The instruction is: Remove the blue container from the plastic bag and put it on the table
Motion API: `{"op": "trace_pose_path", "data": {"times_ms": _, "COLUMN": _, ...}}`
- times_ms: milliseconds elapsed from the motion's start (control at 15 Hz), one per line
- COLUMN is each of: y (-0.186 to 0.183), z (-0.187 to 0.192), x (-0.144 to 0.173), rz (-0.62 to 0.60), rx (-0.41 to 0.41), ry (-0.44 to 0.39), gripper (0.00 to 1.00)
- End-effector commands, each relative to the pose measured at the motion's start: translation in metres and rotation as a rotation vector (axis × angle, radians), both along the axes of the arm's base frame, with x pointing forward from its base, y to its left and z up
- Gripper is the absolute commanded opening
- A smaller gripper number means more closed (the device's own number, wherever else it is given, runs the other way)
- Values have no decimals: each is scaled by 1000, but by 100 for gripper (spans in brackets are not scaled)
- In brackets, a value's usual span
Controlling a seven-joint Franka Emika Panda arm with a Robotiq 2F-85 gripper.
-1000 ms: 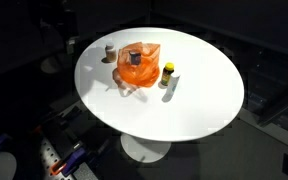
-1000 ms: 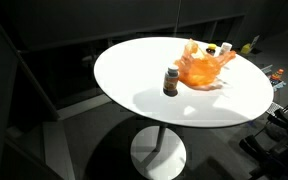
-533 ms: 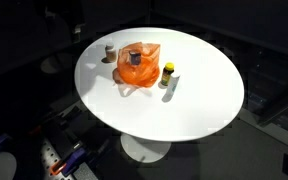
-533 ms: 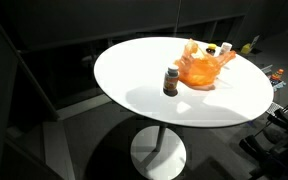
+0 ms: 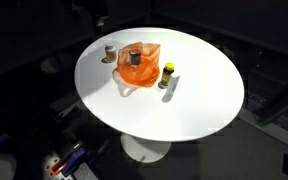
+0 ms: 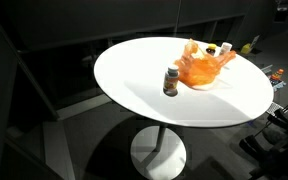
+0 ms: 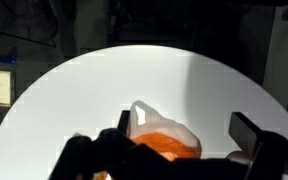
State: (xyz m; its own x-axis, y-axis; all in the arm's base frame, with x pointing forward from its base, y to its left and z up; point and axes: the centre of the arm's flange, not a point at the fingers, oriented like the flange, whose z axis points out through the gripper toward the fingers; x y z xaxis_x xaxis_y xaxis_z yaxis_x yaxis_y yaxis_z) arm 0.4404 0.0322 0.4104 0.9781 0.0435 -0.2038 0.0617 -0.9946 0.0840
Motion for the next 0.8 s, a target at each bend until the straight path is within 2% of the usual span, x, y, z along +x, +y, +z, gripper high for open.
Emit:
{"op": "trace_pose_path", "data": {"times_ms": 0, "y": -23, "z": -10, "x": 38, "rz": -113, "rx": -33, "ry": 1, "gripper": 100}}
{"op": "trace_pose_path", "data": {"times_ms": 400, "y": -52, "z": -33, "x": 68, "rz": -245, "rx": -37, "ry": 16, "gripper": 100}}
{"op": "trace_pose_path", "data": {"times_ms": 467, "y": -54, "z": -33, "x": 70, "rz": -253, "rx": -34, "ry": 19, "gripper": 100}}
{"op": "trace_pose_path", "data": {"times_ms": 533, "y": -51, "z": -37, "x": 54, "rz": -218, "rx": -21, "ry": 21, "gripper": 100}}
{"op": "trace_pose_path", "data": {"times_ms": 733, "y": -53, "z": -40, "x": 61, "rz": -232, "rx": -23, "ry": 24, "gripper": 100}}
